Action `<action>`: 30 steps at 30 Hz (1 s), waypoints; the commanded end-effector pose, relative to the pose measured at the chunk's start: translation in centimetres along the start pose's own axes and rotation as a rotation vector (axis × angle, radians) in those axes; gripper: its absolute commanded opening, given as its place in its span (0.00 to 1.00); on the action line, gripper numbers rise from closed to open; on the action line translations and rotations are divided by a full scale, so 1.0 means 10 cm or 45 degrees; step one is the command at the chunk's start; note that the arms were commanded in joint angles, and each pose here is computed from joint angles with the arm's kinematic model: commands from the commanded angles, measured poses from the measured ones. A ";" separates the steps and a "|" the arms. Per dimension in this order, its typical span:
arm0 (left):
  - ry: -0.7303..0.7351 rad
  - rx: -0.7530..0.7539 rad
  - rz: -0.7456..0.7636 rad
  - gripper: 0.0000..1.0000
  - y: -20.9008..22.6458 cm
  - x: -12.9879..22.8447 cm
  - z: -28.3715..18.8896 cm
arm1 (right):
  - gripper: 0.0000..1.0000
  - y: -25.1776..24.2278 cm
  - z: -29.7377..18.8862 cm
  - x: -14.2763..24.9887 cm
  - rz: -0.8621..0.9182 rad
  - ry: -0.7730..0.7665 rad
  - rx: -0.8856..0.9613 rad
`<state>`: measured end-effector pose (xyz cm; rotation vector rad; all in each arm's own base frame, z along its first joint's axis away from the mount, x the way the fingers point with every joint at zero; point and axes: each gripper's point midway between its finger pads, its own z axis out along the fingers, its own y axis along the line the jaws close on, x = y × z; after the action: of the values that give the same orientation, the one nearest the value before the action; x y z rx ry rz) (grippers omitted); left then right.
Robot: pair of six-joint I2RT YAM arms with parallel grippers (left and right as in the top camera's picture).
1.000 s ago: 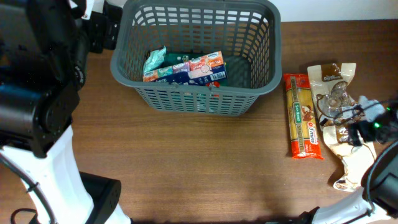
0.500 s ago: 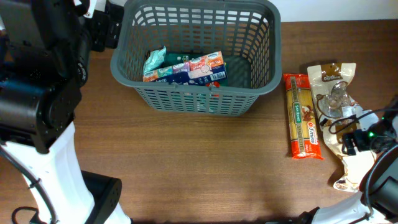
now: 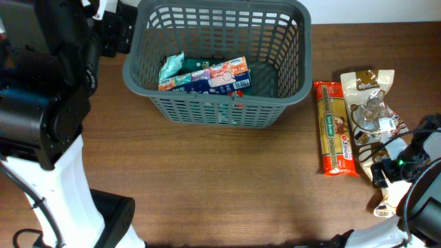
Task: Pack container
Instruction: 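Lower the right gripper onto the Pantree snack bag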
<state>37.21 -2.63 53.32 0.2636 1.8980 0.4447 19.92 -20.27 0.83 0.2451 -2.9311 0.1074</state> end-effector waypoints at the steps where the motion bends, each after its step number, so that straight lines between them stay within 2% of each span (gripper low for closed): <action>1: 0.010 -0.027 -0.004 0.99 0.03 0.01 0.03 | 0.99 0.00 0.02 0.07 -0.016 0.016 0.035; 6: 0.010 -0.027 -0.004 0.99 0.03 0.01 0.03 | 0.99 -0.20 -0.10 -0.16 0.214 -0.150 0.130; 10: 0.010 -0.026 -0.004 0.99 0.03 0.01 0.03 | 0.99 -0.23 -0.14 -0.25 0.295 -0.219 0.135; 14: 0.014 -0.025 -0.003 0.99 0.03 0.02 0.03 | 0.99 -0.15 -0.15 -0.34 0.286 -0.278 0.063; 19: 0.018 -0.024 0.000 0.99 0.03 0.03 0.03 | 0.99 -0.15 -0.14 -0.29 0.254 -0.248 0.076; 24: 0.022 -0.033 0.000 0.99 0.04 0.03 0.03 | 0.99 -0.15 -0.11 -0.12 0.068 -0.162 0.086; 30: 0.024 -0.032 0.002 0.99 0.04 0.04 0.03 | 1.00 -0.23 -0.09 -0.05 0.107 -0.167 0.087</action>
<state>37.16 -2.50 53.25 0.2606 1.9021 0.4531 21.22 -21.86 1.19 0.1174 -3.0673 0.1869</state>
